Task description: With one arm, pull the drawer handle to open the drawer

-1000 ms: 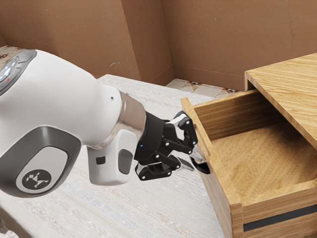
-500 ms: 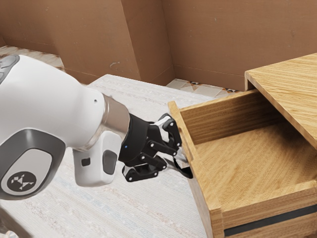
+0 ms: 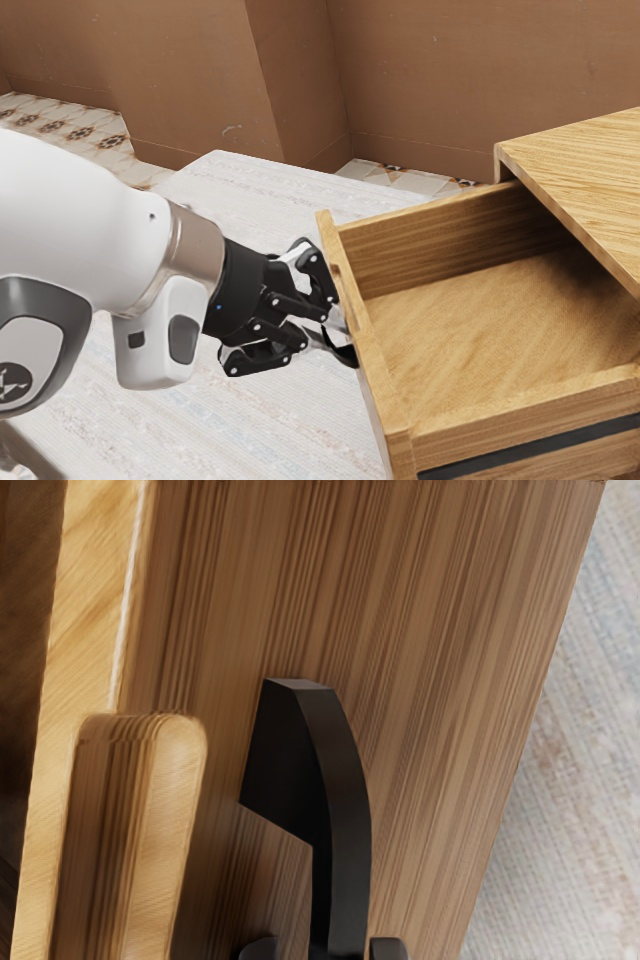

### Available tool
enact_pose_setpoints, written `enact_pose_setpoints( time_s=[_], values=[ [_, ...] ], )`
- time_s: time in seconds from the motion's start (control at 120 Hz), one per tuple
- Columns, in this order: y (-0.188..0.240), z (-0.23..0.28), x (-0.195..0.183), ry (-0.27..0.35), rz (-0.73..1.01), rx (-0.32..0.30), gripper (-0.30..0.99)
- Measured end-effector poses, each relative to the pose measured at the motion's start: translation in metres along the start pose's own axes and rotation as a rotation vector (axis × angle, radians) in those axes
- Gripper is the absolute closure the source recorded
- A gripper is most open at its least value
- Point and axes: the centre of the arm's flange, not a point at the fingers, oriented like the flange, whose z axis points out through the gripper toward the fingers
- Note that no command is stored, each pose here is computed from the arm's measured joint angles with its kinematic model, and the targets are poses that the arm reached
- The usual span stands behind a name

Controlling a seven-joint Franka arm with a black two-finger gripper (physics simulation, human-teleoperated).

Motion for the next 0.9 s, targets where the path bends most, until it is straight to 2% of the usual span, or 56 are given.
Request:
enact_pose_setpoints(
  time_s=[0.9],
  values=[
    [0.037, -0.031, -0.011, 0.01, -0.023, 0.019, 0.69]
  ],
)
